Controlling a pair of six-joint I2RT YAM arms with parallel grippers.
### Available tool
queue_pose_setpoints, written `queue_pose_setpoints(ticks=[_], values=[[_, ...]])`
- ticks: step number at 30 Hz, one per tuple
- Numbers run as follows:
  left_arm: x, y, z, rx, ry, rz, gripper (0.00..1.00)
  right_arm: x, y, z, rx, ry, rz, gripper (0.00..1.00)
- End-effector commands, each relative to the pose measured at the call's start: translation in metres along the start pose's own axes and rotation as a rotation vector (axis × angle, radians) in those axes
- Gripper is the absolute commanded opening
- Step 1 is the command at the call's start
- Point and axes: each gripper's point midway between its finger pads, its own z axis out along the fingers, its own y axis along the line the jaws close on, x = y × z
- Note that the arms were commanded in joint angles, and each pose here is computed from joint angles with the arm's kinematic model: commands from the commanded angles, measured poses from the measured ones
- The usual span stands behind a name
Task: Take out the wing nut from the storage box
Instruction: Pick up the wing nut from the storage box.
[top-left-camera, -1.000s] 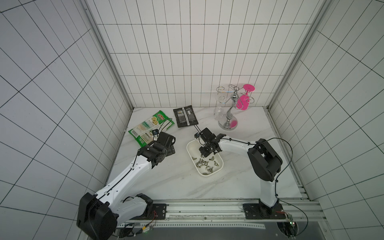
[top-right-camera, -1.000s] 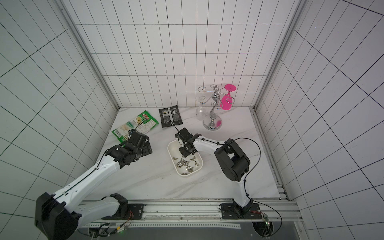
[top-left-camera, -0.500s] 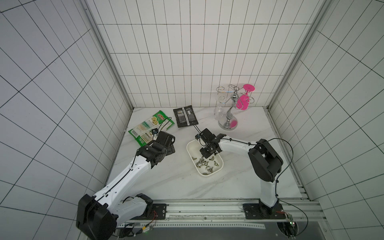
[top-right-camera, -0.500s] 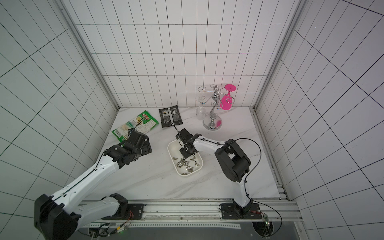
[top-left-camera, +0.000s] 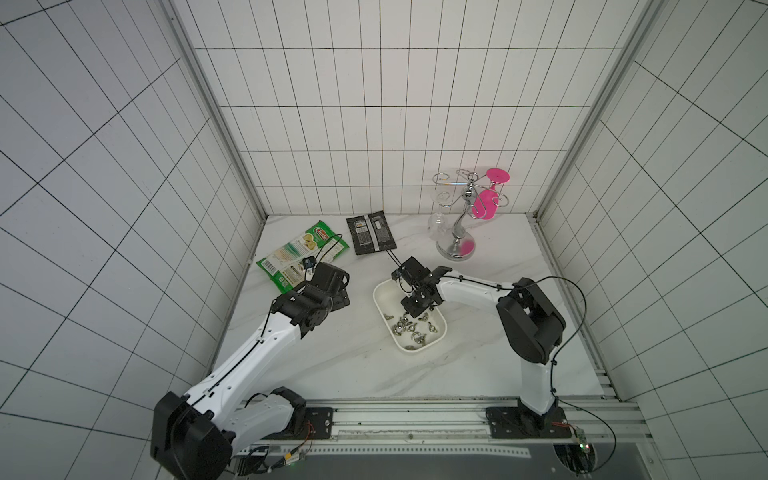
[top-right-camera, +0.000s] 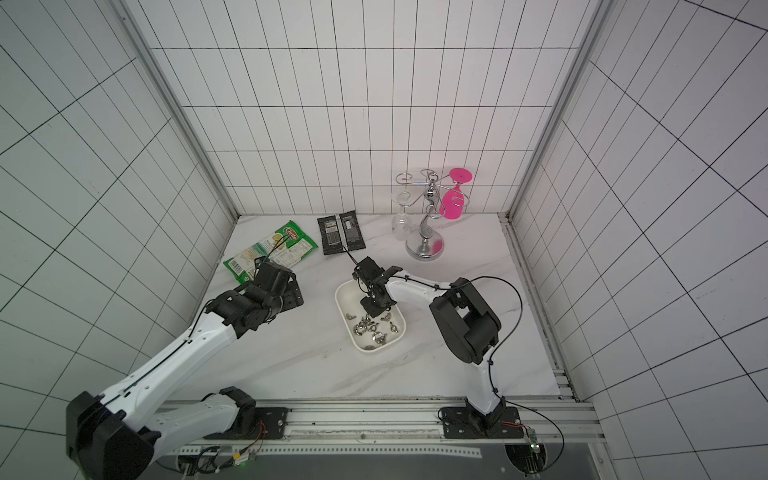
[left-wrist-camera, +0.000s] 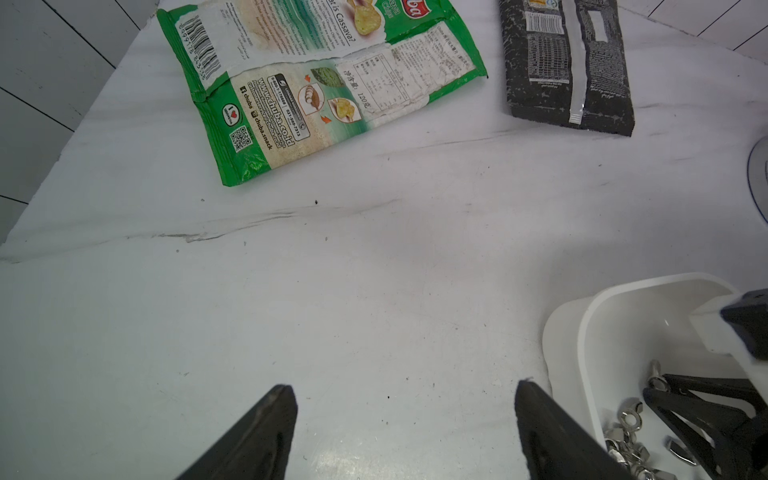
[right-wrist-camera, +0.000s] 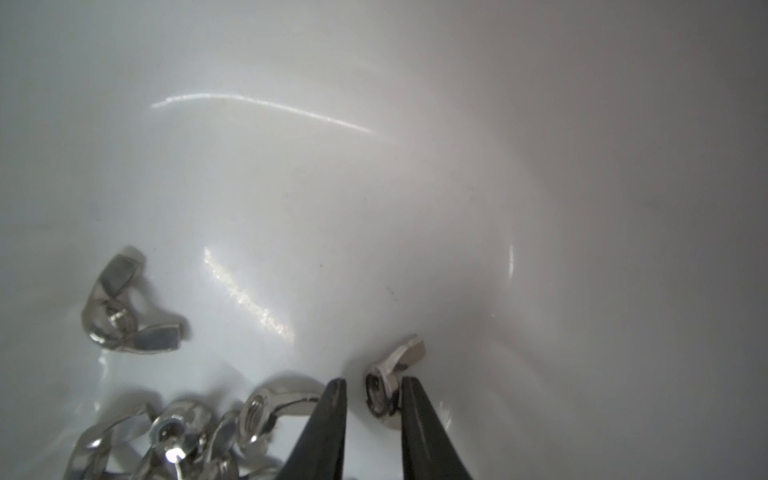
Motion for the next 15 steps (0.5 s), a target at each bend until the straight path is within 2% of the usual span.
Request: queue_pose_setpoints(ticks=[1, 8, 15], values=[[-0.012, -0.003, -0.011, 0.019, -0.037, -0.001, 0.86, 0.001, -0.004, 0.007, 0.014, 0.017, 0.008, 0.25], [-0.011, -0.004, -0.01, 0.019, -0.032, 0.003, 0.86, -0.008, -0.007, -0.01, 0.025, -0.042, 0.02, 0.18], [-0.012, -0.007, -0.007, 0.022, -0.025, 0.013, 0.86, -0.027, -0.016, -0.064, 0.044, -0.187, 0.059, 0.15]])
